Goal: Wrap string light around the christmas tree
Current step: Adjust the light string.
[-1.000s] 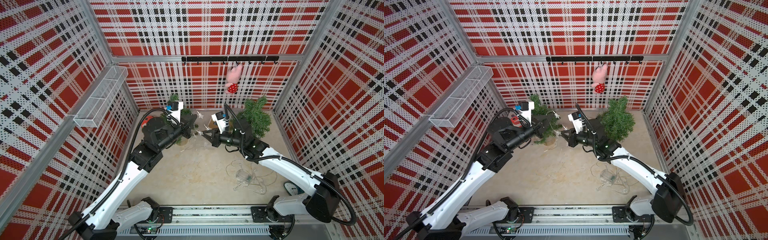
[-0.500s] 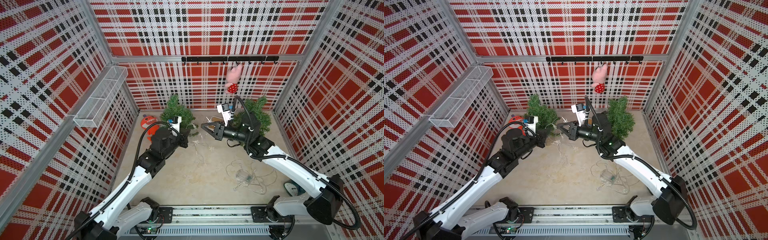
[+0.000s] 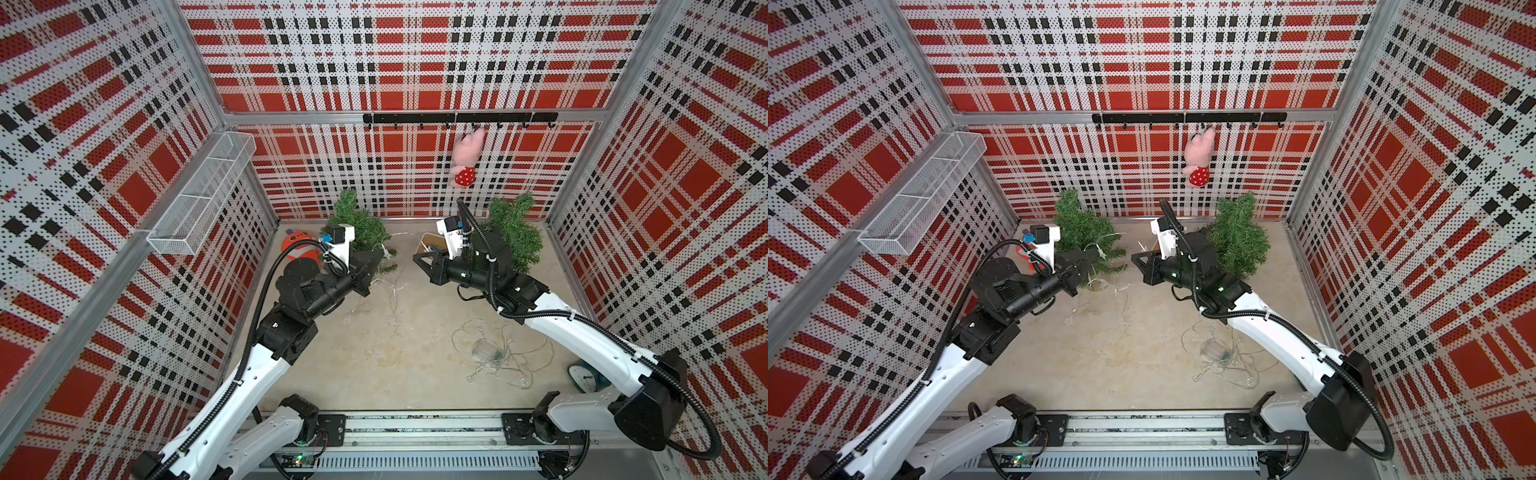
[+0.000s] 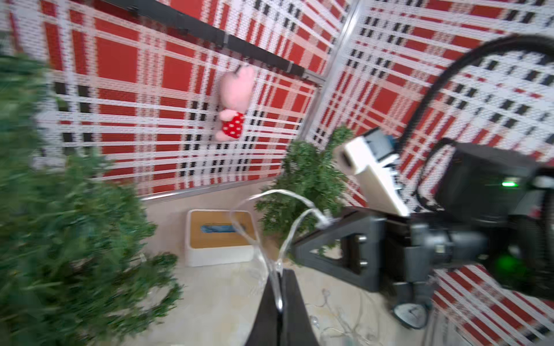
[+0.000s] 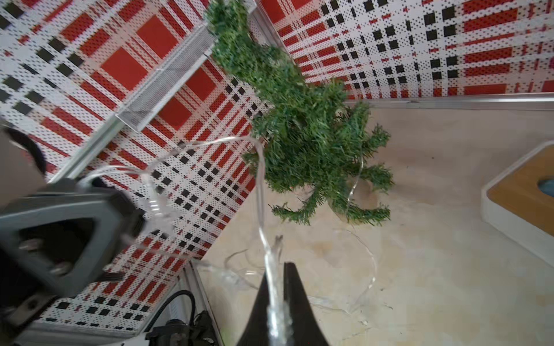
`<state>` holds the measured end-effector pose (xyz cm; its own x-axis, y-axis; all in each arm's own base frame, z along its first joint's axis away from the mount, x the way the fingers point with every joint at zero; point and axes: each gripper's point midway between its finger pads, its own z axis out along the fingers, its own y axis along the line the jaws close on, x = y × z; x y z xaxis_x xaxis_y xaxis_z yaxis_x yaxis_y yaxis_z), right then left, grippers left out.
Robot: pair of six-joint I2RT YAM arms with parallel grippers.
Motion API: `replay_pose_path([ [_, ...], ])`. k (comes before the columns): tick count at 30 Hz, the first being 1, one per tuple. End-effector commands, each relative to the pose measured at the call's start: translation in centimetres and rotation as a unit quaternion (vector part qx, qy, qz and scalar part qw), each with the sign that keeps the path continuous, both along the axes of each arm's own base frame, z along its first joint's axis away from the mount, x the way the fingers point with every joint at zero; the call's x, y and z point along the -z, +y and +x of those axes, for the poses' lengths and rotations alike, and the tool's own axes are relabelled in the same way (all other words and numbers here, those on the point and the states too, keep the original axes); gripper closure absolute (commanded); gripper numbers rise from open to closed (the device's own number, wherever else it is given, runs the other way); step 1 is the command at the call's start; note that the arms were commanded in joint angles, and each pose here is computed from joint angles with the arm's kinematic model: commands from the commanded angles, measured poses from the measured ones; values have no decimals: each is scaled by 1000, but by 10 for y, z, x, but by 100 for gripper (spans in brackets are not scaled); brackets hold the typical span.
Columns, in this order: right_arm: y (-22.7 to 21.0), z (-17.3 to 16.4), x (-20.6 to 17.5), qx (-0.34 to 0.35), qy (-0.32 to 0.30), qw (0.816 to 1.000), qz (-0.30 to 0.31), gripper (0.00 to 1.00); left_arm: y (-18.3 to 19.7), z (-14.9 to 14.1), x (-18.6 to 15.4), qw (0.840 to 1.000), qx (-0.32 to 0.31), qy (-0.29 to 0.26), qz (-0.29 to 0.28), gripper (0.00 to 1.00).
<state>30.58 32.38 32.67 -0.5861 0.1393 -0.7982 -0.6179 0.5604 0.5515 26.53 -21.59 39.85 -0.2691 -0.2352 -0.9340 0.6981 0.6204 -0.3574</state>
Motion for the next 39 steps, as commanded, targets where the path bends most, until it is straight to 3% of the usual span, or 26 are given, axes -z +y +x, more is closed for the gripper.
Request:
replay_pose_path([
  [1, 17, -1, -3, -5, -21, 999, 27, 100, -29, -19, -11, 997, 72, -4, -14, 96],
  [5, 31, 2, -5, 11, -30, 997, 69, 100, -53, -27, 4, 994, 107, 11, -5, 95],
  [8, 32, 16, 5, 45, -21, 993, 105, 100, -60, -39, -5, 989, 146, 6, -34, 96],
  [13, 43, 28, 27, 47, -9, 993, 104, 100, -36, -41, -19, 988, 141, -8, -70, 95],
  [16, 49, 19, 26, 17, 4, 993, 116, 100, -16, -17, 4, 994, 89, 18, -65, 93],
  [19, 35, 4, -7, 12, -32, 990, 136, 100, -14, -6, 41, 995, 68, 54, -44, 90],
  [23, 4, -1, -36, 53, -83, 989, 113, 100, -36, -24, 68, 990, 112, 74, -51, 81],
  [28, -22, 9, -34, 113, -104, 985, 79, 100, -61, -48, 92, 984, 156, 86, -24, 80],
  [32, -19, 8, -48, 100, -129, 983, 81, 100, -47, -41, 116, 988, 118, 101, -3, 78],
  [39, -29, -2, -90, 98, -187, 976, 56, 100, -17, -17, 129, 997, 34, 63, -9, 49],
])
